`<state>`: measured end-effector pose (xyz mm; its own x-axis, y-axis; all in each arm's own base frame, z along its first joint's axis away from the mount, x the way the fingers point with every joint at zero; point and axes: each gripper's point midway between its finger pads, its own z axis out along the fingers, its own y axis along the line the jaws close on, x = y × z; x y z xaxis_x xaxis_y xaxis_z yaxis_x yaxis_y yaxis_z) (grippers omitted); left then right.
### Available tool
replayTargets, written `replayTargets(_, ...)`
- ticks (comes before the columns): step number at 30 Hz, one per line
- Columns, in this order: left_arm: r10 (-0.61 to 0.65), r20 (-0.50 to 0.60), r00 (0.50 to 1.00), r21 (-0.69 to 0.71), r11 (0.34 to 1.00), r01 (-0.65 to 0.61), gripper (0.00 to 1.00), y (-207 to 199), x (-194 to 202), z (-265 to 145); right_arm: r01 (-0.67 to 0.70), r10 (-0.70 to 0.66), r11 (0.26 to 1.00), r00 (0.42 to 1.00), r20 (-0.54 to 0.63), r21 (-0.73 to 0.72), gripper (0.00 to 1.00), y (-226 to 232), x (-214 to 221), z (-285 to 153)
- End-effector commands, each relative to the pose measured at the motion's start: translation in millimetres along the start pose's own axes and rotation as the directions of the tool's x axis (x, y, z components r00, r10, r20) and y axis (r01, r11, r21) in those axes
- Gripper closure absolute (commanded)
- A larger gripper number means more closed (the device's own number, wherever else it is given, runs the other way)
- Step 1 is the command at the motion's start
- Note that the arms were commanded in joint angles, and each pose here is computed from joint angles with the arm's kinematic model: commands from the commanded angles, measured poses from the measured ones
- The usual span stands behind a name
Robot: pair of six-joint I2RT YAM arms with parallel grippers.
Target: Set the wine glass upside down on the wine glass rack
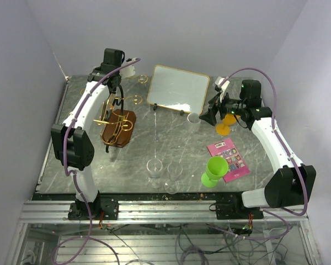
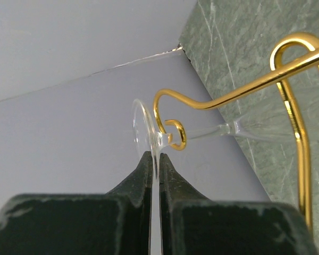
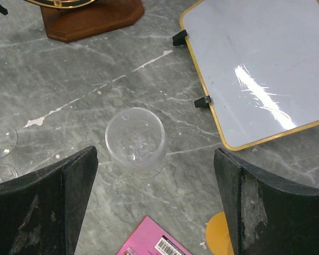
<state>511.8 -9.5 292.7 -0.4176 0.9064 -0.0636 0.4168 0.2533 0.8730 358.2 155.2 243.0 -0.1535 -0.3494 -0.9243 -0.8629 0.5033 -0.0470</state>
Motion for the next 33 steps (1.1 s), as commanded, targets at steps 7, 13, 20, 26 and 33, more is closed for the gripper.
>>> replayTargets(7,-0.079,0.056,0.995,0.017,0.997,0.078,0.86,-2.2,-7.9,-14.4,0.001,-0.001,1.0,1.0,0.007,0.003,0.1,-1.7,1.0,0.4)
replayTargets(13,-0.088,0.06,0.994,0.03,0.996,0.087,0.81,-4.6,-8.6,-15.4,0.006,-0.006,1.0,1.0,0.006,0.01,0.1,-2.8,0.8,-0.4)
replayTargets(20,-0.1,0.072,0.992,0.043,0.994,0.097,0.72,-4.6,-8.0,-21.5,0.007,-0.007,1.0,1.0,0.007,0.013,0.1,-2.6,0.5,-1.0)
replayTargets(26,-0.108,0.078,0.991,0.043,0.994,0.105,0.67,-2.2,-6.3,-26.8,0.008,-0.008,1.0,1.0,0.008,0.012,0.1,-2.4,0.7,-0.7)
replayTargets(33,-0.127,0.097,0.987,0.051,0.991,0.123,0.55,1.4,-5.7,-35.1,0.008,-0.008,1.0,1.0,0.007,0.015,0.1,-2.8,1.0,-1.1)
